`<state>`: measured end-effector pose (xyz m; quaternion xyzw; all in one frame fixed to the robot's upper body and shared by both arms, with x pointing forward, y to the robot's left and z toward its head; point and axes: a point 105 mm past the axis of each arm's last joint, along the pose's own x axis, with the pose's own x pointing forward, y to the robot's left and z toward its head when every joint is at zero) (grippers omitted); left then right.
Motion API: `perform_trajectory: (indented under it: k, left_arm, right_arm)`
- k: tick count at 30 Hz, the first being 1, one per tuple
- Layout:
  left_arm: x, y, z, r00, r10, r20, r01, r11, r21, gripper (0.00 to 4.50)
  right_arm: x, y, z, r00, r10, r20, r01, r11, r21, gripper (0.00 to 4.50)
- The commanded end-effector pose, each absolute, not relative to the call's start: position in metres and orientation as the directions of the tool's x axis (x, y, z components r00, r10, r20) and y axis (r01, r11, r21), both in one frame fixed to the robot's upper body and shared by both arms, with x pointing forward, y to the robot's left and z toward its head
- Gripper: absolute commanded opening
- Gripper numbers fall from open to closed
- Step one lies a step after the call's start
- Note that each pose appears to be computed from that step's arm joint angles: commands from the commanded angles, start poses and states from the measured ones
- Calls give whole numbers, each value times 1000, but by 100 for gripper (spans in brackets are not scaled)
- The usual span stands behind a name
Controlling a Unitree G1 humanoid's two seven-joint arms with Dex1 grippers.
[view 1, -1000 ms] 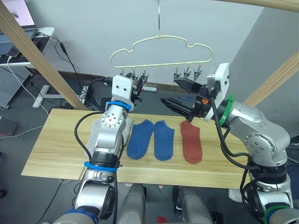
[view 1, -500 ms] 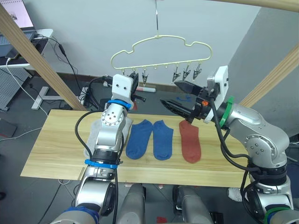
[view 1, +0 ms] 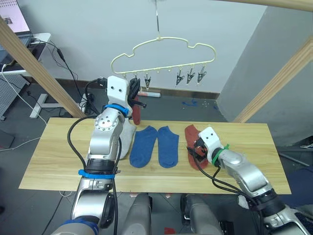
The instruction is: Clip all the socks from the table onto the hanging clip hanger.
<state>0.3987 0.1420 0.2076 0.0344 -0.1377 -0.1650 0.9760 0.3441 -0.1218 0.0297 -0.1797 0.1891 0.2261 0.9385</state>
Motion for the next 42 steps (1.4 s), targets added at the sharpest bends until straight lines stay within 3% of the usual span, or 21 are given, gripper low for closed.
perform_trajectory:
  k: [1, 5, 7, 10, 19, 24, 28, 31, 33, 37, 42]
  left_arm:
    - [392, 144, 217, 897, -336, 289, 314, 942, 121, 0]
    - [388, 135, 215, 888, -366, 279, 343, 930, 130, 0]
    - [387, 134, 215, 887, -368, 278, 346, 930, 125, 0]
    - [388, 137, 215, 892, -358, 277, 337, 934, 121, 0]
    - [390, 144, 211, 904, -352, 242, 352, 935, 45, 0]
    - [390, 146, 207, 903, -382, 198, 392, 920, -13, 0]
    - [389, 147, 198, 903, -404, 147, 423, 895, -143, 0]
    - [386, 144, 188, 892, -445, 81, 418, 742, -525, 0]
    - [381, 141, 189, 866, -494, 73, 414, 628, -659, 0]
    - [371, 143, 189, 826, -560, 67, 379, 463, -802, 0]
    - [369, 154, 194, 835, -543, 94, 315, 331, -890, 0]
  right_arm:
    - [360, -129, 28, 871, 305, -386, -429, 854, -293, 450]
    - [362, -132, 6, 856, 292, -426, -419, 875, -244, 450]
    - [357, -133, -8, 837, 304, -455, -438, 871, -224, 415]
    - [352, -134, -13, 831, 318, -457, -447, 870, -206, 332]
    - [337, -137, -10, 805, 366, -467, -489, 855, -173, 17]
    - [328, -139, -1, 779, 412, -473, -530, 836, -144, 8]
    - [310, -124, 18, 713, 559, -425, -669, 722, -173, 8]
    - [304, -112, 55, 723, 626, -293, -691, 650, -317, 8]
    - [301, -107, 74, 731, 646, -219, -676, 643, -360, 8]
    - [292, -92, 107, 726, 683, -78, -655, 653, -379, 8]
    - [288, -73, 153, 712, 694, 104, -624, 694, -358, 8]
